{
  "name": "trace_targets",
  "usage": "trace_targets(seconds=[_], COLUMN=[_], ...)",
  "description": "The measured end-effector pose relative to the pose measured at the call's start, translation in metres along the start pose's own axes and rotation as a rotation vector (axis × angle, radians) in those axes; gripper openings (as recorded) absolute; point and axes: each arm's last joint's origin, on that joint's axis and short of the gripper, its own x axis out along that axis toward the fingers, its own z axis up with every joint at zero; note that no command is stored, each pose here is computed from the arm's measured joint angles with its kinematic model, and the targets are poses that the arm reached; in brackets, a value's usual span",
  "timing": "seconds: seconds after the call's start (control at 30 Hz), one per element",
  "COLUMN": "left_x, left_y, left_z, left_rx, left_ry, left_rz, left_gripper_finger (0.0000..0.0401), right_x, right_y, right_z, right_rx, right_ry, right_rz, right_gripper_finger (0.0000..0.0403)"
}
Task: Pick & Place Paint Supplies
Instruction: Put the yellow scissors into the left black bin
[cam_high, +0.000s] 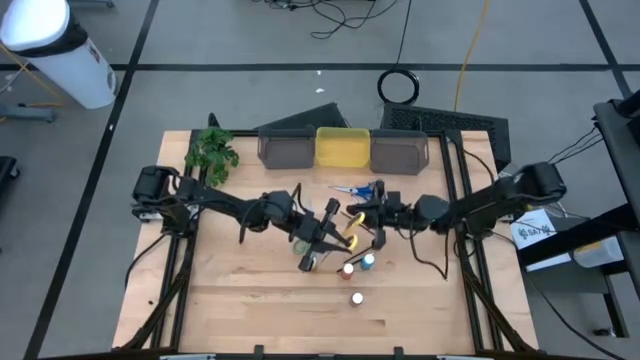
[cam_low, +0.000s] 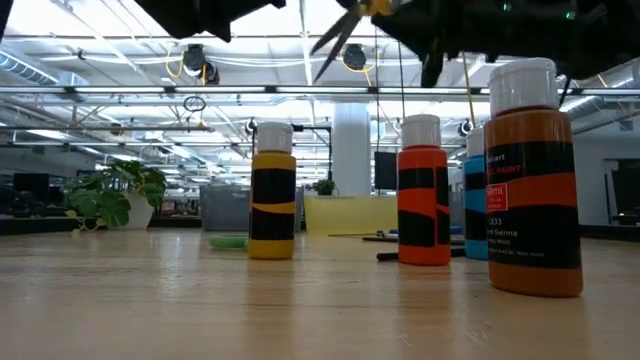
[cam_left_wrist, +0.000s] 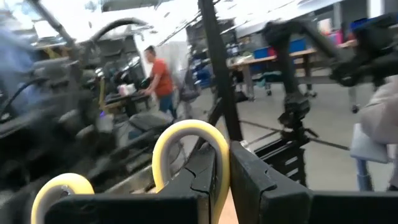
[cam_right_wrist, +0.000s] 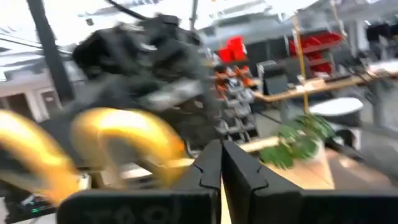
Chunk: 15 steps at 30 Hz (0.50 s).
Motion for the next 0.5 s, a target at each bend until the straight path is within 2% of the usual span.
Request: trace_targets(seconds=[0.27,0.4,0.5], left_x=[-0.002,-0.003,-0.003], left_y=[0.006,0.008,0.009], left_z=[-0.002,-0.002,-0.004], left_rx=[-0.008,-0.032,-0.037], left_ry=[0.046,0.045,0.065], left_rz=[0.096,0.11,0.174], left_gripper_finger=[0.0029,0.0029,0.0029], right_x=[0.003,0.006,0.009], right_y=[0.027,0.034,0.035], right_z=[0.006,0.008,0.008], right_rx=[-0.044,-0.064,-0.075], right_ry=[-0.03,-0.012,0.019], right_rz=[0.067,0.073,0.076], right_gripper_finger=[0.0,0.0,0.0])
